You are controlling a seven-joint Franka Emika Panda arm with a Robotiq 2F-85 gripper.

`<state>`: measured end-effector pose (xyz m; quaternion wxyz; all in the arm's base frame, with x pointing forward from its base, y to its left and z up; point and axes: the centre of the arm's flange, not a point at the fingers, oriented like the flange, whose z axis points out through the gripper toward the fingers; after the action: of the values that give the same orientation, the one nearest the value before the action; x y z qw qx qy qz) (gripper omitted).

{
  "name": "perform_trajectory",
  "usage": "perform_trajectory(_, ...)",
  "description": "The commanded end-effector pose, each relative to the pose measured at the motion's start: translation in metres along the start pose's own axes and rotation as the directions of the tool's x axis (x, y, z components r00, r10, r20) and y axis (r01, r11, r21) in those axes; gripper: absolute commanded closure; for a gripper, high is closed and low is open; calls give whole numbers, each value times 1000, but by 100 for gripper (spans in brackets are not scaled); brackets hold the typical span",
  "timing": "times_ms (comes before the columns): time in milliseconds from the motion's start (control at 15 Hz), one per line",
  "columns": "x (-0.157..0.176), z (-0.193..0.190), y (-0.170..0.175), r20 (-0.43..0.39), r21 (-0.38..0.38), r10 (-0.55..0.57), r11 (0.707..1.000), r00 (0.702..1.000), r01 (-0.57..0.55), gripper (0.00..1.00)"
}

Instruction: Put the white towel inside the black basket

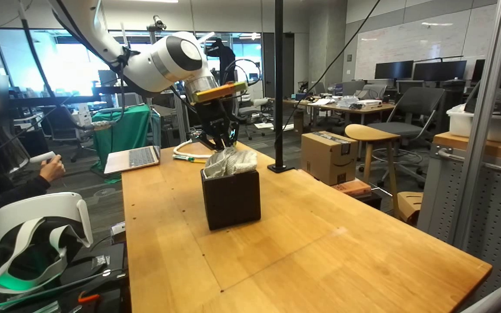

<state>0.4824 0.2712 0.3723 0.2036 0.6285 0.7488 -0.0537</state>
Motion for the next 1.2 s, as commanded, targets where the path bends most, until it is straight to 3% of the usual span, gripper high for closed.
perform_trajectory(0,-17,-20,-3,38,-51,20,999,999,-18,84)
perform_trajectory(533,-60,-26,-12,121,-64,107,993,987,-100,84)
perform_trajectory(1133,-88,0,-25,46,14,186,982,982,-186,84)
